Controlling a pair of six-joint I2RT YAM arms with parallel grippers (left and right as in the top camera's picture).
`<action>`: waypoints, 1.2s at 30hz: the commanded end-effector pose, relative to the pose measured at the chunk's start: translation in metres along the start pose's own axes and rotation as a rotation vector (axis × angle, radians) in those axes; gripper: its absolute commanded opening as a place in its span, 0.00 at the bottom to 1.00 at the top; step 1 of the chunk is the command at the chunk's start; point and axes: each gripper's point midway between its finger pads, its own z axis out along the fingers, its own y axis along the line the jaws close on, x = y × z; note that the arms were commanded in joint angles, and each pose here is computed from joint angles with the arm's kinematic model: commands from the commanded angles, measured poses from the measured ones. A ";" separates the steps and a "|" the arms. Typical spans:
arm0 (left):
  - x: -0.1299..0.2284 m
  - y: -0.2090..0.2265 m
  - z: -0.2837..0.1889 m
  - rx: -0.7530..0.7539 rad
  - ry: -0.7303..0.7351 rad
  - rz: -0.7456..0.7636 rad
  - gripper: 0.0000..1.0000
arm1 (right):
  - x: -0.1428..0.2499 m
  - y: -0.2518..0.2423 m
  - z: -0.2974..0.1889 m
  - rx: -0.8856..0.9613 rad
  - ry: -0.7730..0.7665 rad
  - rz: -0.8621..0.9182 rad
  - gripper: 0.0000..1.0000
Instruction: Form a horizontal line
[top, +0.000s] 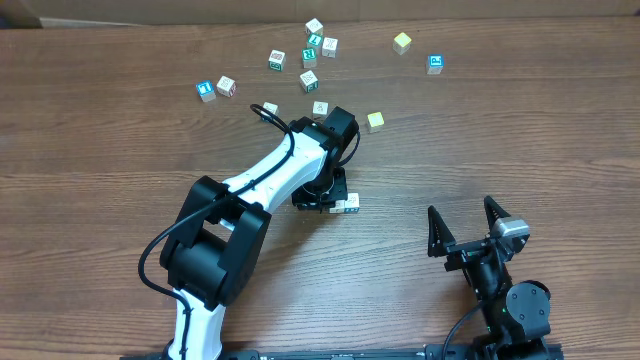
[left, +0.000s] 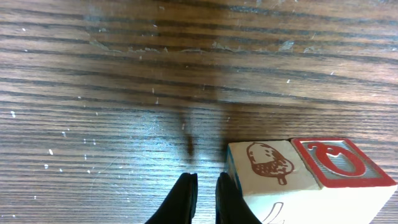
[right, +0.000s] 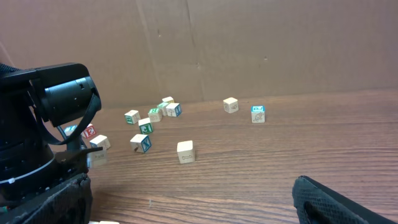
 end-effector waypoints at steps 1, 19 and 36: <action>-0.001 0.003 -0.003 -0.021 -0.022 0.025 0.11 | 0.001 0.001 0.000 -0.004 -0.006 -0.004 1.00; -0.018 0.051 -0.008 -0.071 0.004 -0.097 0.16 | 0.001 0.001 0.000 -0.004 -0.006 -0.004 1.00; -0.062 0.058 -0.094 0.118 -0.006 -0.076 0.04 | 0.001 0.001 0.000 -0.004 -0.006 -0.004 1.00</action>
